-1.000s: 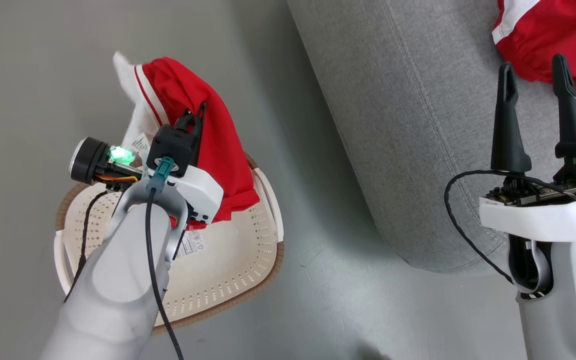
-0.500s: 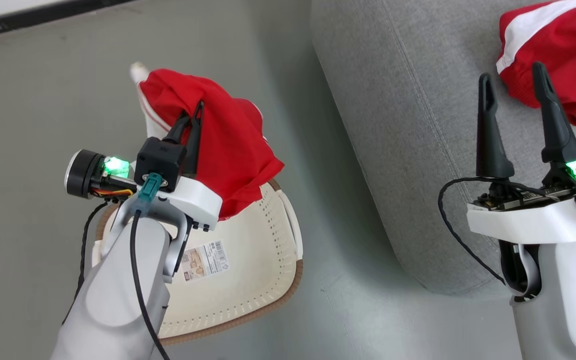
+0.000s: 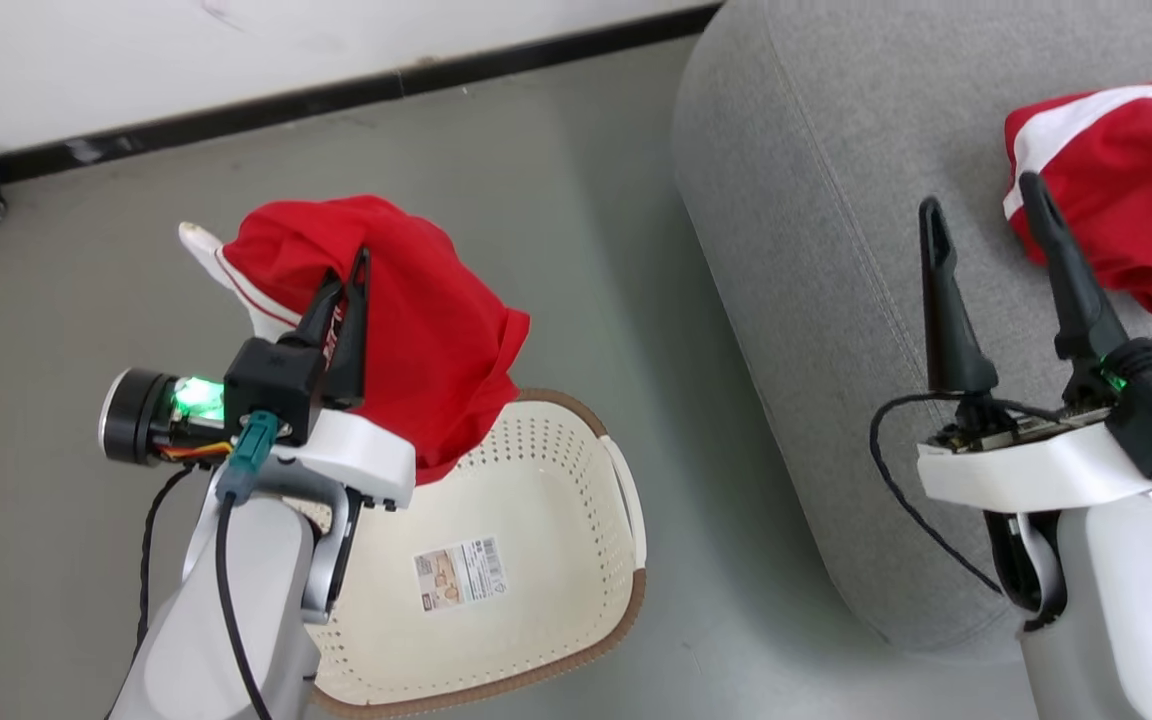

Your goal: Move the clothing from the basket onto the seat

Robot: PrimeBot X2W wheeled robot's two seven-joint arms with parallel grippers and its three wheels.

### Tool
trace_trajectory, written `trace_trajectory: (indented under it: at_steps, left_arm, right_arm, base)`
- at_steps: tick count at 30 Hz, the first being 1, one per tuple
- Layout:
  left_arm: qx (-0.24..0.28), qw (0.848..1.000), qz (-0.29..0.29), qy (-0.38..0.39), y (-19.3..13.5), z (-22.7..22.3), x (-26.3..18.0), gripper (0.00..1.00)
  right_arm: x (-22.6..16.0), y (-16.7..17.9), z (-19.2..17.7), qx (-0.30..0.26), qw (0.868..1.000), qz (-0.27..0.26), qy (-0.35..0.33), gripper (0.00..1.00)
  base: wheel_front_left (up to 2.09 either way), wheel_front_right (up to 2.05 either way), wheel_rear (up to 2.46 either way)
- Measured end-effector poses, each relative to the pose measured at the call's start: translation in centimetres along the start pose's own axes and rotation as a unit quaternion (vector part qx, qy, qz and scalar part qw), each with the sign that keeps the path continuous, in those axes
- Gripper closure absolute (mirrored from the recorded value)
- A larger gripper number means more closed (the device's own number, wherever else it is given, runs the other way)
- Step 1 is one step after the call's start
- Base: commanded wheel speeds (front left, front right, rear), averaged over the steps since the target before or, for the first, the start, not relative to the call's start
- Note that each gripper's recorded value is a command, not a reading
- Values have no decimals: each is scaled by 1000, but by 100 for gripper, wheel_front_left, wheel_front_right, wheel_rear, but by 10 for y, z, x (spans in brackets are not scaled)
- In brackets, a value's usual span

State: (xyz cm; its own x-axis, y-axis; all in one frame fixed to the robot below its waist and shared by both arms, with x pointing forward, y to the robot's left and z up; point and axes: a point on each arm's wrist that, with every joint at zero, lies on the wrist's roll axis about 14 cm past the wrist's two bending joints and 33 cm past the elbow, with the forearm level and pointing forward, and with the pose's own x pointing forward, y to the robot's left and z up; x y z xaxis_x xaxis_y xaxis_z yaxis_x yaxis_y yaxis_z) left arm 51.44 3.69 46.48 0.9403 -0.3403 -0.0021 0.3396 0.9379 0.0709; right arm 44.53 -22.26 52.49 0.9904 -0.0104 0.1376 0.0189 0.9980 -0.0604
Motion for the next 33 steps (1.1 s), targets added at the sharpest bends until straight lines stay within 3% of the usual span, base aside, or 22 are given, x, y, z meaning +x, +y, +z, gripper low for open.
trace_trajectory:
  at_steps: [13, 24, 33]
  left_arm:
    - [7, 998, 41, -41, 25, 42, -40, 100]
    - [16, 994, 74, -83, 42, 79, -78, 100]
    - [29, 989, 90, -109, 52, 100, -106, 100]
  right_arm:
    - [-16, 25, 13, -3, 999, 46, -8, 0]
    - [-28, 69, 24, -24, 990, 139, -13, 0]
    - [-37, 104, 28, -11, 979, 203, -2, 0]
  base:
    - [0, 0, 0]
    - [0, 0, 0]
    - [0, 0, 0]
